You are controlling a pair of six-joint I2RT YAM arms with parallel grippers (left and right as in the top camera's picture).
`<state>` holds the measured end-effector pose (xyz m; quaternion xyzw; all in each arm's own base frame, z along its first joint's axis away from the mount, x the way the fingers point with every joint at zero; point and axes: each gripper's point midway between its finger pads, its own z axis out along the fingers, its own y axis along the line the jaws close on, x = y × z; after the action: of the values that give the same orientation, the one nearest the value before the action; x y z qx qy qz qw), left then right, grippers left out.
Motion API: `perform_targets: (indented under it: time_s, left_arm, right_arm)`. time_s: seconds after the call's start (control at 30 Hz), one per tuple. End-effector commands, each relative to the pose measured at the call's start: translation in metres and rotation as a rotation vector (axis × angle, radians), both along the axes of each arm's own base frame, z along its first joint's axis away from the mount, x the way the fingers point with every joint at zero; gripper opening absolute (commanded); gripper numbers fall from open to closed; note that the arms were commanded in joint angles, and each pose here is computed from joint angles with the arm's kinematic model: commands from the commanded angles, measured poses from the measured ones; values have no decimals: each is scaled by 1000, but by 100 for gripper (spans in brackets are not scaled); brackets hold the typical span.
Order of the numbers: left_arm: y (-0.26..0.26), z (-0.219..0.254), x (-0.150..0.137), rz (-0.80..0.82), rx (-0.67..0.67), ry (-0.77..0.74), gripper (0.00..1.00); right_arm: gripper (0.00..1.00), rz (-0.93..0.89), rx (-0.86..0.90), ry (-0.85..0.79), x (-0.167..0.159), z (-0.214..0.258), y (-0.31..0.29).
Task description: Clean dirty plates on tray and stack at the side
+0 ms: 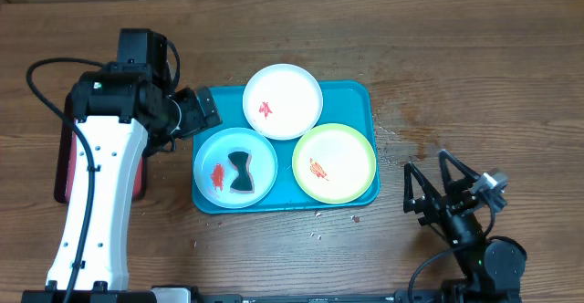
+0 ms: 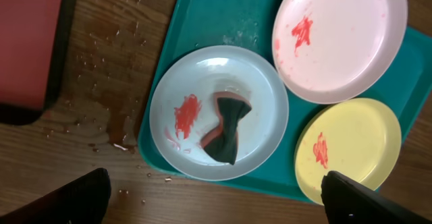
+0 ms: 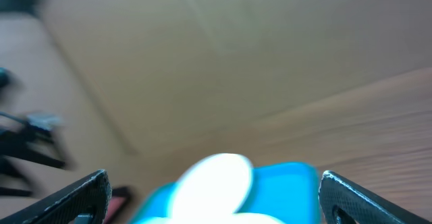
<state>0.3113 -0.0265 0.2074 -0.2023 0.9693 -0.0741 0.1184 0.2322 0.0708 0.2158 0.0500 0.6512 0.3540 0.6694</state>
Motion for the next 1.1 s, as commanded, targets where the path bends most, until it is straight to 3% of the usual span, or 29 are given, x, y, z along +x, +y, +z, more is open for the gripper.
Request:
perform_targets:
  time_s: [0.0,0.13,0.17,0.33,0.47,0.67,0.87,0.93,1.07]
  left_arm:
    - [3,-12,-4,-15,24,33,100]
    - [3,-12,-5,-16,24,37,100]
    - [3,-12,-5,-16,24,37,100]
    - [2,-12,-4,-16,21,35,100]
    - [2,-12,-4,-16,21,34,100]
    - [2,-12,-6,-17,21,41,100]
    - [2,-12,-6,-17,21,41,100]
    - [2,-12,-6,-17,21,41,100]
    - [2,-12,-6,-17,21,41,100]
  right_arm:
    - [100,179,237,-3,-16,26,18]
    - [100,197,217,-442,-62,115,12]
    - [100,149,213,-617,-87,154,2]
    - [100,71,122,-705,-114,220,-3]
    - [100,-25,-56,-621,-115,259,-3]
    - [100,-12,-304,-302,-82,278,7]
    - [100,260,-351,110,-40,278,38]
    - [100,351,-334,157,-34,282,49]
    - [100,734,-197,230,-40,287,89]
